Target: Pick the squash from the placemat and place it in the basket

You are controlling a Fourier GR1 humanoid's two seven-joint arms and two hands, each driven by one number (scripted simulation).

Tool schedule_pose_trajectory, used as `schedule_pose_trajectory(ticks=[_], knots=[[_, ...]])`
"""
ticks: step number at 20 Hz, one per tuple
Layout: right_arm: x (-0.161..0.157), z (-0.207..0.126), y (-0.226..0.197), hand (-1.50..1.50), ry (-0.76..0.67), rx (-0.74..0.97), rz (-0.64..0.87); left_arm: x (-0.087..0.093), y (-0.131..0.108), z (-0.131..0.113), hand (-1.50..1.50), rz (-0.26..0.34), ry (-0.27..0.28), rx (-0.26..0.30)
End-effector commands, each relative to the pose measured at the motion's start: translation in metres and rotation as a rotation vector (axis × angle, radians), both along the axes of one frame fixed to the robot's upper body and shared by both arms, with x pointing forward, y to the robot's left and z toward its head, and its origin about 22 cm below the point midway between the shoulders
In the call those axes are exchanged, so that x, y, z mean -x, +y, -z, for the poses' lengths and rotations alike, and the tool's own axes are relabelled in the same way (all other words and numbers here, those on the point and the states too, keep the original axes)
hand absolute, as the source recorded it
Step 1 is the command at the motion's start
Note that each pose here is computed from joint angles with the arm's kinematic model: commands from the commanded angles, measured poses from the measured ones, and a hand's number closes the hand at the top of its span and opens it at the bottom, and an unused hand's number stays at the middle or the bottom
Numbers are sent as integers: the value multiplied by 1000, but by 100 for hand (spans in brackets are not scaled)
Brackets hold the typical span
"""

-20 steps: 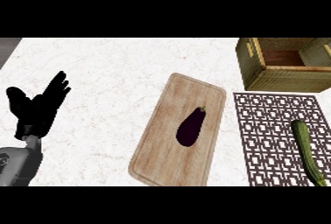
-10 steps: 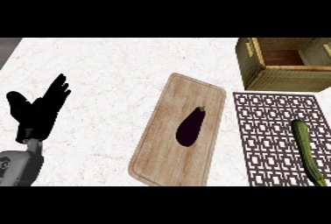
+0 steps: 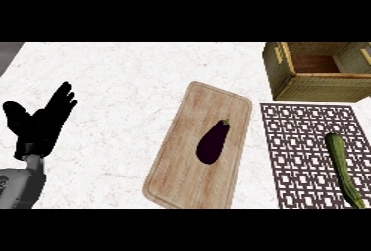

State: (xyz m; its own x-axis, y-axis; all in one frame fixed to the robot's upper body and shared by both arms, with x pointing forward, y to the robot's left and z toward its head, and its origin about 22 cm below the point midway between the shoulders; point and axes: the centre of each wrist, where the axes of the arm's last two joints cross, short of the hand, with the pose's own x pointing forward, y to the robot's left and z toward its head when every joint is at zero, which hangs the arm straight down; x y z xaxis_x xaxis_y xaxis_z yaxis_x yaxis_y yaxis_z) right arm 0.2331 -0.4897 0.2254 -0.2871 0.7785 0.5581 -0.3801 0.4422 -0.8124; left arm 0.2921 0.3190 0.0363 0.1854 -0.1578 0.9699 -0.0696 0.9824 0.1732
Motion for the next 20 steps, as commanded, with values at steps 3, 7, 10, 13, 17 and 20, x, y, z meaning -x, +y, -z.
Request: schedule_pose_trajectory(ticks=[3, 7, 10, 13, 17, 20], knots=[[13, 68, -11, -150, 11, -91, -95, 13, -1, -6, 0, 28, -10, -4], [-15, 103, 13, -150, -8, -145, -106, -7, -13, -7, 0, 14, -7, -6], [-20, 125, 22, -150, -14, -249, -93, -3, 11, -2, 0, 21, 6, 6], [-12, 130, 23, -150, 12, -183, -91, 2, -30, 13, 0, 28, -2, 2], [-27, 158, 44, -150, 63, -94, -96, -6, -6, -3, 0, 16, 15, 10], [-25, 169, 36, -150, 96, -52, -117, 5, 0, -4, 0, -5, -1, 13]])
